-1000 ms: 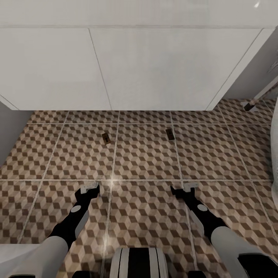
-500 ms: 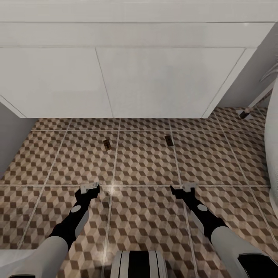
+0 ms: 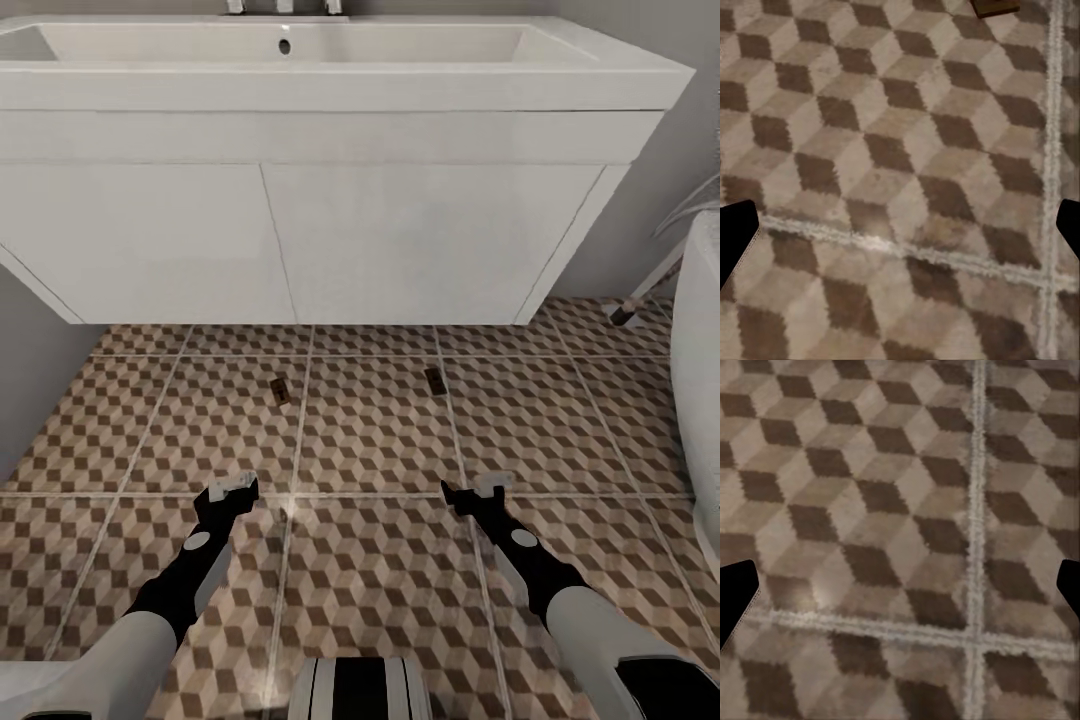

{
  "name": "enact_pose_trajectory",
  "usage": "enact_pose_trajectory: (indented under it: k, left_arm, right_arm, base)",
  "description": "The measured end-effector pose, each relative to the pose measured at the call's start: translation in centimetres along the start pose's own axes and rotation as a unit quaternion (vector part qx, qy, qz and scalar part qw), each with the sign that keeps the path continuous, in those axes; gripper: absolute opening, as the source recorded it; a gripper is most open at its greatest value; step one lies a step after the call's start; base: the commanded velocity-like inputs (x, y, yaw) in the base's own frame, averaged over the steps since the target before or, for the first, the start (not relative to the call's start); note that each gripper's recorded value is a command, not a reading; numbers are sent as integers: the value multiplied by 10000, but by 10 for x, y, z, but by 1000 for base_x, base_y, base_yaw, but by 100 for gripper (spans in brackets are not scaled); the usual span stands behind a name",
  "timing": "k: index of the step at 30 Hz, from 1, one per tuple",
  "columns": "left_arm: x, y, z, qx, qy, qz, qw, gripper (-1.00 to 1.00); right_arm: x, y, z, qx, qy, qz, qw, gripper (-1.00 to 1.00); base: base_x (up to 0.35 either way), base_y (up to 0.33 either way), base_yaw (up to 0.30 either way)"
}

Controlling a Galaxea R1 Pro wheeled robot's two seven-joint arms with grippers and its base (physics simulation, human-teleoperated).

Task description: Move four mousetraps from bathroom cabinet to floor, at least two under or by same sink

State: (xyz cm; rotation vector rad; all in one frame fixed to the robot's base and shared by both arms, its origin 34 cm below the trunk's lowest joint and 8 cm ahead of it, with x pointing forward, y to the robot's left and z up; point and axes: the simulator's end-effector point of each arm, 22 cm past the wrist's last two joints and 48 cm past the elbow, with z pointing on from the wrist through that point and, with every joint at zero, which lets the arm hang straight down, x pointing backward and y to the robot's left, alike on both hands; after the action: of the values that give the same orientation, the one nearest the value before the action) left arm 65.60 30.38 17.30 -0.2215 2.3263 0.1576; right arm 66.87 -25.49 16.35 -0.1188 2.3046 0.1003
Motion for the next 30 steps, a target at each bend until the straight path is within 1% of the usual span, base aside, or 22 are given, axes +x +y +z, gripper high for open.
enact_pose_trajectory:
  k: [12,23,30]
  left_arm:
    - [-32,-2,-10,24,-237,-58,9997,100]
    - [-58,-13,-22,105,-431,-125,9989,100]
    - [-76,-16,-29,121,-567,-156,9982,100]
  right_arm:
    - [-33,0,-9,-1,-246,-57,9997,100]
    - [-60,1,-19,-4,-437,-97,9990,100]
    - [-79,0,-25,2,-577,-117,9983,100]
  base:
    - [0,0,0]
    - [0,0,0]
    - [0,0,0]
